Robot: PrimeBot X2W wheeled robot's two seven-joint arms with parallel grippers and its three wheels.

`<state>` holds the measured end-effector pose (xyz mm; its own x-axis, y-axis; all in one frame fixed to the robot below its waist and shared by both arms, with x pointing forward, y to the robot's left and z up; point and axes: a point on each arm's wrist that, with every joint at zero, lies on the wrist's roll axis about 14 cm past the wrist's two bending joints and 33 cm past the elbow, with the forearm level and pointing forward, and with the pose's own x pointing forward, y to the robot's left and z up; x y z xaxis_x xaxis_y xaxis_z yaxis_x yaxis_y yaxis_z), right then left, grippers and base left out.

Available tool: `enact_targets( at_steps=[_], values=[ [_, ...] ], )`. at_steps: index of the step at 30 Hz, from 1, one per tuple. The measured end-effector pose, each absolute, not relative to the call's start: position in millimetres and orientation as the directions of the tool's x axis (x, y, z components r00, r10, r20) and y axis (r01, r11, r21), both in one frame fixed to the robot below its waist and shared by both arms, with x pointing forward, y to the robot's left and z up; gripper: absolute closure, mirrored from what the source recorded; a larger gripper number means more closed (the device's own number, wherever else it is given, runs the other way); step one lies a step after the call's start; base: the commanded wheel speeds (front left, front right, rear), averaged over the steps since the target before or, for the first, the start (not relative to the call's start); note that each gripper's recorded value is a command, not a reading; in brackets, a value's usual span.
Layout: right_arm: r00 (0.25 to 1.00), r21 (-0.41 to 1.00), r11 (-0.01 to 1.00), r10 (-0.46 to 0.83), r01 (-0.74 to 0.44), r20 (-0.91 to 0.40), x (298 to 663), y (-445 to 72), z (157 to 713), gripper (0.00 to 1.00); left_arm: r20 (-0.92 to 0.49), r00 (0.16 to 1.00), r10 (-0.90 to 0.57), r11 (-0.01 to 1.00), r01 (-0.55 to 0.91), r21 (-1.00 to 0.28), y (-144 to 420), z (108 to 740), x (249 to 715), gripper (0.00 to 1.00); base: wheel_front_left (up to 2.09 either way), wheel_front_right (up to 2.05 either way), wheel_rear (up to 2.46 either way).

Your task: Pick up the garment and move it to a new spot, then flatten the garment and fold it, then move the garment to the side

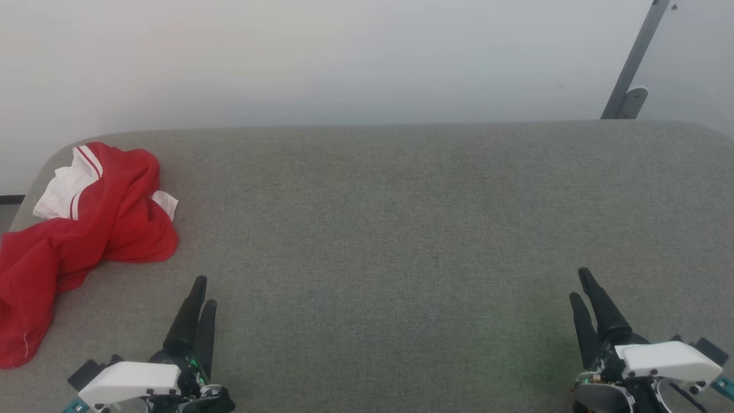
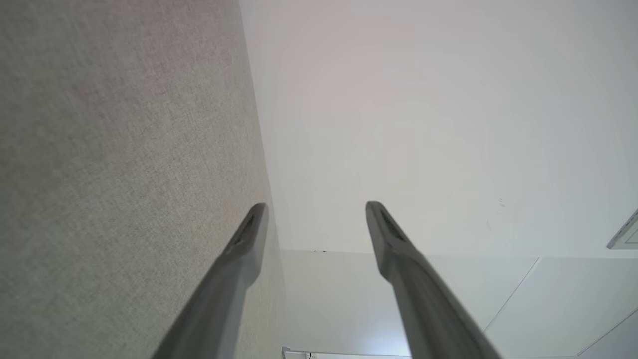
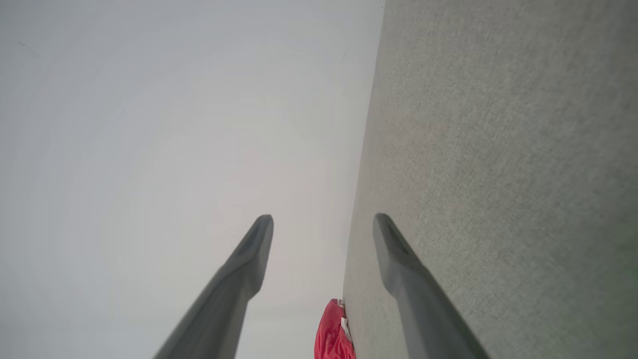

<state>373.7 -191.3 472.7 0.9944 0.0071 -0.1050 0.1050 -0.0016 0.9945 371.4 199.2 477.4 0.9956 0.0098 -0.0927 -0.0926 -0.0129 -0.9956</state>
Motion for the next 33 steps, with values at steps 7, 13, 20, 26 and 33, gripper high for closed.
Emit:
enact_targets(
  at_steps=[7,13,20,26,33],
  values=[
    [0.996,0.994,0.061,0.015,0.086,-0.087,380.2,-185.4,480.0,0.00,-0.087,0.996,0.027,0.041,-0.088,-0.995,204.4,481.6,370.4,0.00,0.00,0.00,0.00],
    [0.995,0.980,0.176,0.026,0.092,-0.098,384.1,-182.5,478.2,0.00,-0.095,0.994,0.049,0.161,-0.102,-0.982,212.7,482.3,369.2,0.00,0.00,0.00,0.00],
    [0.994,0.947,0.309,0.039,0.086,-0.103,390.3,-179.2,478.5,0.00,-0.113,0.991,0.065,0.311,-0.128,-0.942,219.3,481.6,369.5,0.00,0.00,0.00,0.00],
    [0.991,0.887,0.454,0.055,0.085,-0.123,394.2,-178.0,474.6,0.00,-0.122,0.990,0.076,0.457,-0.144,-0.878,224.5,481.5,369.8,0.00,0.00,0.00,0.00],
    [0.989,0.808,0.585,0.060,0.074,-0.134,398.0,-179.3,473.8,0.00,-0.125,0.988,0.091,0.606,-0.155,-0.780,230.8,482.4,370.2,0.00,0.00,0.00,0.00]
  ],
)
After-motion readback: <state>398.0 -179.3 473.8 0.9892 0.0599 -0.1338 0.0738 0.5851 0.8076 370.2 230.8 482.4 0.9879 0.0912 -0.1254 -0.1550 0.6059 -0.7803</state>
